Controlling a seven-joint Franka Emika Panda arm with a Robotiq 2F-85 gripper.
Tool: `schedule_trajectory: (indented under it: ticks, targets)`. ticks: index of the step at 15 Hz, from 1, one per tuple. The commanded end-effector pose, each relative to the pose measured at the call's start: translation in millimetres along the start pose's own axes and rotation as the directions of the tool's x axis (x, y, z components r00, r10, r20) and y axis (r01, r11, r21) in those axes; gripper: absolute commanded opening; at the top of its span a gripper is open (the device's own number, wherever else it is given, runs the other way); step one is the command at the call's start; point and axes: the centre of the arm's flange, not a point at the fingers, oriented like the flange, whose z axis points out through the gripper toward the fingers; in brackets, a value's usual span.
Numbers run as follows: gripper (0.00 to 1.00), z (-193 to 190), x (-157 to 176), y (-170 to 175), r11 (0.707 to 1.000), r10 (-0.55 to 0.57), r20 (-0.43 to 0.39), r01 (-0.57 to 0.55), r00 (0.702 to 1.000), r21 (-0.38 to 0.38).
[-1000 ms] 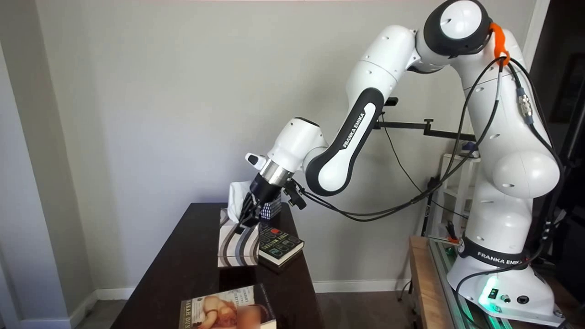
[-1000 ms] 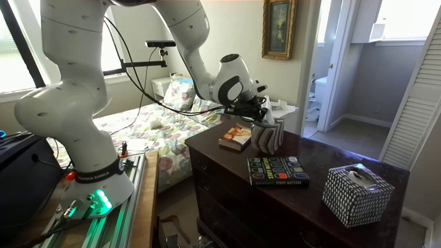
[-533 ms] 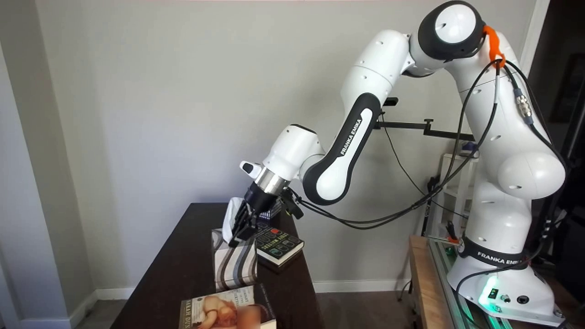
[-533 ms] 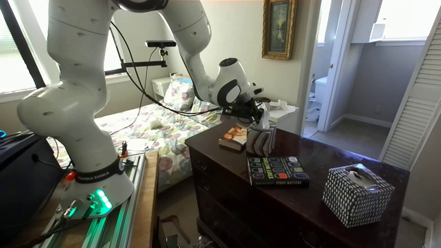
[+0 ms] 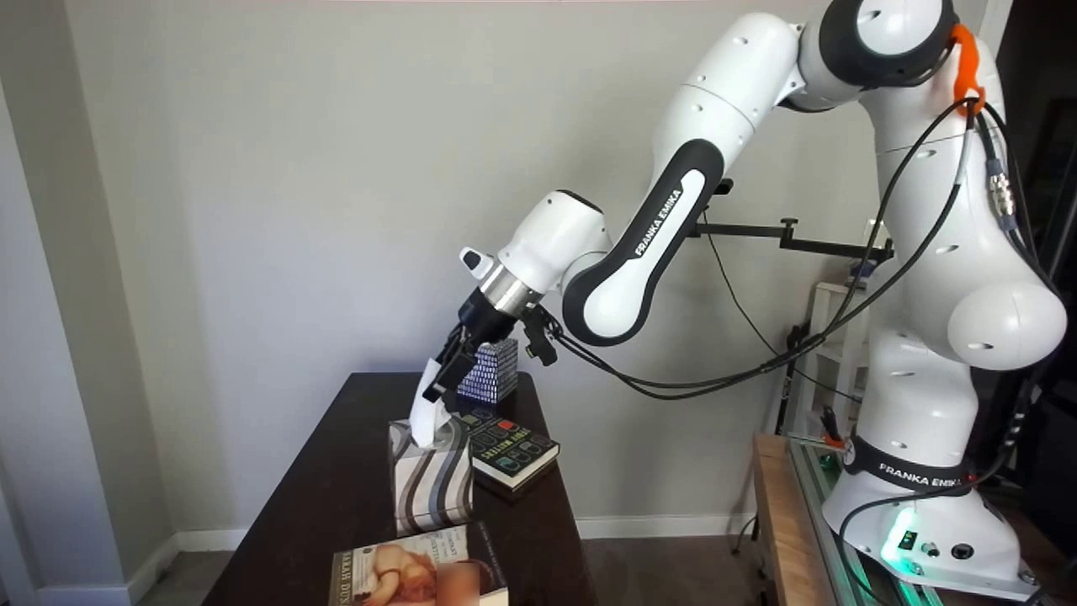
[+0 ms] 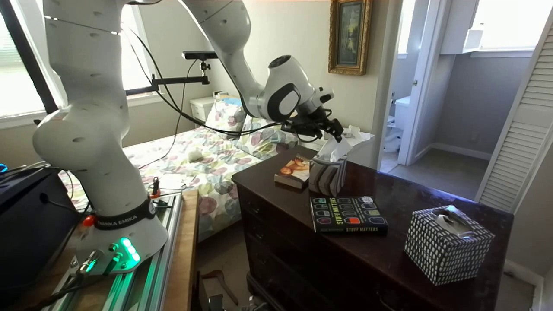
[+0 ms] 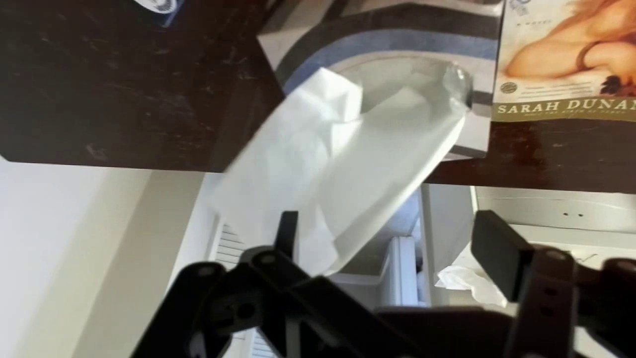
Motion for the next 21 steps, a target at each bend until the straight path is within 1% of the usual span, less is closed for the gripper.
schedule_trajectory:
  ticks: [1, 3, 5, 6, 7, 8, 11, 15, 18, 21]
  targets:
    - [1.00, -24.8, -26.7, -3.4, 0.992, 0.093, 0.105, -0.083, 0.990, -0.099]
    - [1.00, -29.2, -39.6, 10.0, 0.982, 0.148, 0.179, -0.124, 0.973, -0.143]
    - [1.00, -29.2, -52.4, 19.7, 0.972, 0.195, 0.249, -0.154, 0.949, -0.175]
    - [1.00, -22.4, -61.1, 22.0, 0.972, 0.209, 0.273, -0.168, 0.939, -0.166]
    - [1.00, -18.4, -66.0, 20.5, 0.968, 0.226, 0.292, -0.181, 0.929, -0.174]
    - [1.00, -12.2, -72.0, 15.9, 0.967, 0.235, 0.303, -0.191, 0.924, -0.166]
    - [1.00, 1.0, -88.2, -1.0, 0.967, 0.243, 0.330, -0.200, 0.912, -0.158]
    - [1.00, 19.1, -114.2, -7.6, 0.974, 0.211, 0.314, -0.173, 0.926, -0.143]
    - [1.00, 34.5, -129.5, -2.8, 0.975, 0.192, 0.276, -0.152, 0.942, -0.159]
    - [1.00, 47.0, -143.6, 3.8, 0.977, 0.175, 0.254, -0.136, 0.951, -0.166]
